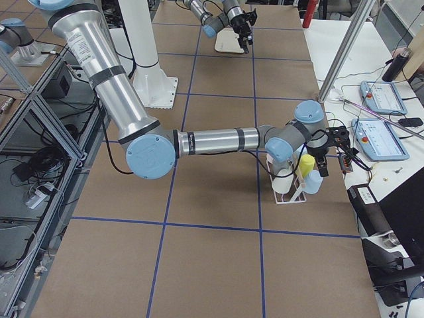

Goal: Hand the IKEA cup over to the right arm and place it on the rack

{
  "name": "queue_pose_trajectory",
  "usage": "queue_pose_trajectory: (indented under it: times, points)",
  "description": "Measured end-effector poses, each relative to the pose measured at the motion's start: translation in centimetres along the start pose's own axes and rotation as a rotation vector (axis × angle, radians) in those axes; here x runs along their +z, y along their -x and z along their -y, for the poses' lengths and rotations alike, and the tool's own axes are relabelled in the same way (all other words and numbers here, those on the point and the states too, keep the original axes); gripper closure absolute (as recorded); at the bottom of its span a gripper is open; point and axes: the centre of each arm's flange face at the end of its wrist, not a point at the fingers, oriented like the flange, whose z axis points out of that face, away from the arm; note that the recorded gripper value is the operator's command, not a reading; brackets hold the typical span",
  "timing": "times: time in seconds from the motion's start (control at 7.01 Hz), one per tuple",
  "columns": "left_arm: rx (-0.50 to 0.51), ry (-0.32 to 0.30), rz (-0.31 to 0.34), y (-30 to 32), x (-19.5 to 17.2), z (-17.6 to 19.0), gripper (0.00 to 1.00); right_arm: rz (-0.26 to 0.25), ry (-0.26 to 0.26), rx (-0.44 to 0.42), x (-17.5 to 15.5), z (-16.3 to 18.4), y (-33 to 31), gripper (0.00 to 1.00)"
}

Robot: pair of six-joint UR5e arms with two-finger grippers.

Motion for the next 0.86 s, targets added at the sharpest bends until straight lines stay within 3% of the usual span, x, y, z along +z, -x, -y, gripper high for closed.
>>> queue_pose_trajectory:
  times: [0.14, 0.43, 0.71, 0.86]
  points:
    - [0.147, -0.012, 0.086, 1.9, -1.8, 1.0, 0.01, 0.028, 0.043, -0.019, -2.2, 0.8, -2.2, 0.00]
    - [0.434, -0.007, 0.258, 8.6, -8.4, 6.7, 0.01, 0.010, 0.154, -0.139, -6.5, 1.8, -5.8, 0.00]
    - [0.760, 0.044, 0.460, 16.5, -20.7, 15.7, 0.01, -0.022, 0.314, -0.232, -9.5, -1.2, -8.0, 0.00]
    - [0.884, 0.082, 0.588, 19.0, -25.9, 19.7, 0.01, -0.025, 0.365, -0.240, -10.4, -3.4, -8.7, 0.00]
